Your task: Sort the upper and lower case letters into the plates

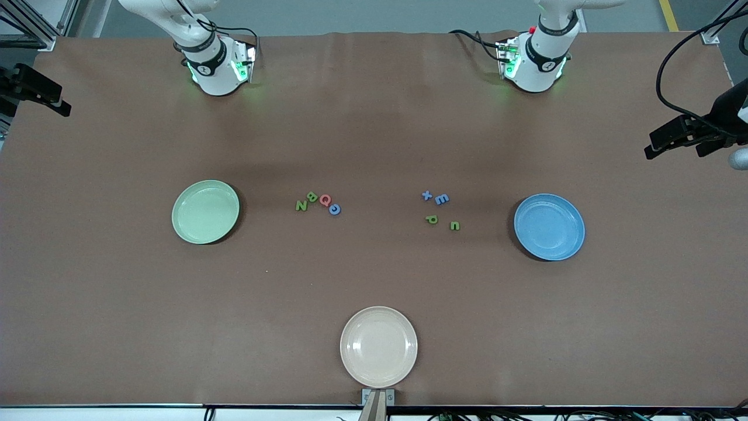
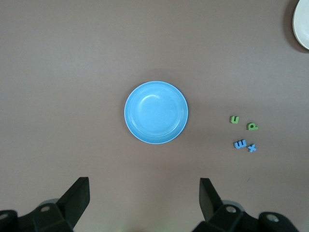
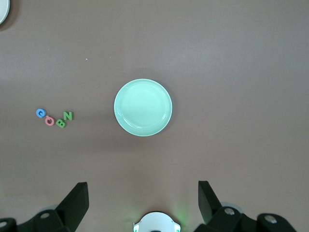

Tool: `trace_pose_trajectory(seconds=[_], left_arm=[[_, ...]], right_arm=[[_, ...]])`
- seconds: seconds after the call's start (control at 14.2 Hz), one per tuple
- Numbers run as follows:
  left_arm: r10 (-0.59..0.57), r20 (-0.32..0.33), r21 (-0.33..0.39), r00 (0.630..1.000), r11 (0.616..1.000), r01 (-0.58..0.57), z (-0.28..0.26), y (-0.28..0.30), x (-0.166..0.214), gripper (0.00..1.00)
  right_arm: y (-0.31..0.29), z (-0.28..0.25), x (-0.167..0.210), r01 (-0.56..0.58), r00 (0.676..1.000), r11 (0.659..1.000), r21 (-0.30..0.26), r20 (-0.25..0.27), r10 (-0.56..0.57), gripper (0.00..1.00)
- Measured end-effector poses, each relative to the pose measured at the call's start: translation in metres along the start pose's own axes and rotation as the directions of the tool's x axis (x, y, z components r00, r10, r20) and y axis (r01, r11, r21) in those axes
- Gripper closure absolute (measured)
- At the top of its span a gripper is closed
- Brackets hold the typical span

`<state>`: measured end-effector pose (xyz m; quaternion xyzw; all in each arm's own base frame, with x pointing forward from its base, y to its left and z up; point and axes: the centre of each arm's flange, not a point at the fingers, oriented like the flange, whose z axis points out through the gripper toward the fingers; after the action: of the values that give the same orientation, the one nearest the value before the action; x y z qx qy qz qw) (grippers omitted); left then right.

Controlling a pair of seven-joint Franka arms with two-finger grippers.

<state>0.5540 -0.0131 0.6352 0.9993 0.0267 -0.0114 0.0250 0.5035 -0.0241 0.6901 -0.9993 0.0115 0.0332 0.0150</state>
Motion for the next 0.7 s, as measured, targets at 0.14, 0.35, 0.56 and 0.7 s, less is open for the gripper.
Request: trace_pose_trajectory(seconds=[0.14, 0.35, 0.56, 0.7], left_arm=[[0.000, -0.004, 0.000, 1.000, 1.000, 0.000, -0.002, 0.000, -0.001, 0.00], [0.001, -0.012, -0.001, 1.000, 1.000, -0.001, -0.006, 0.000, -0.003, 0.00], [-0.004, -0.007, -0.004, 1.000, 1.000, 0.004, -0.005, 0.002, -0.003, 0.00], [0.003, 0.025, -0.019, 1.000, 1.000, -0.002, 0.008, 0.014, -0.001, 0.00]], right_arm=[[0.000, 0.000, 0.000, 0.000, 1.000, 1.000, 0.000, 0.000, 0.000, 0.00], [0.000, 0.000, 0.000, 0.000, 1.000, 1.000, 0.000, 0.000, 0.000, 0.00], [0.000, 0.000, 0.000, 0.000, 1.000, 1.000, 0.000, 0.000, 0.000, 0.00], [0.000, 0.000, 0.000, 0.000, 1.000, 1.000, 0.000, 0.000, 0.000, 0.00]])
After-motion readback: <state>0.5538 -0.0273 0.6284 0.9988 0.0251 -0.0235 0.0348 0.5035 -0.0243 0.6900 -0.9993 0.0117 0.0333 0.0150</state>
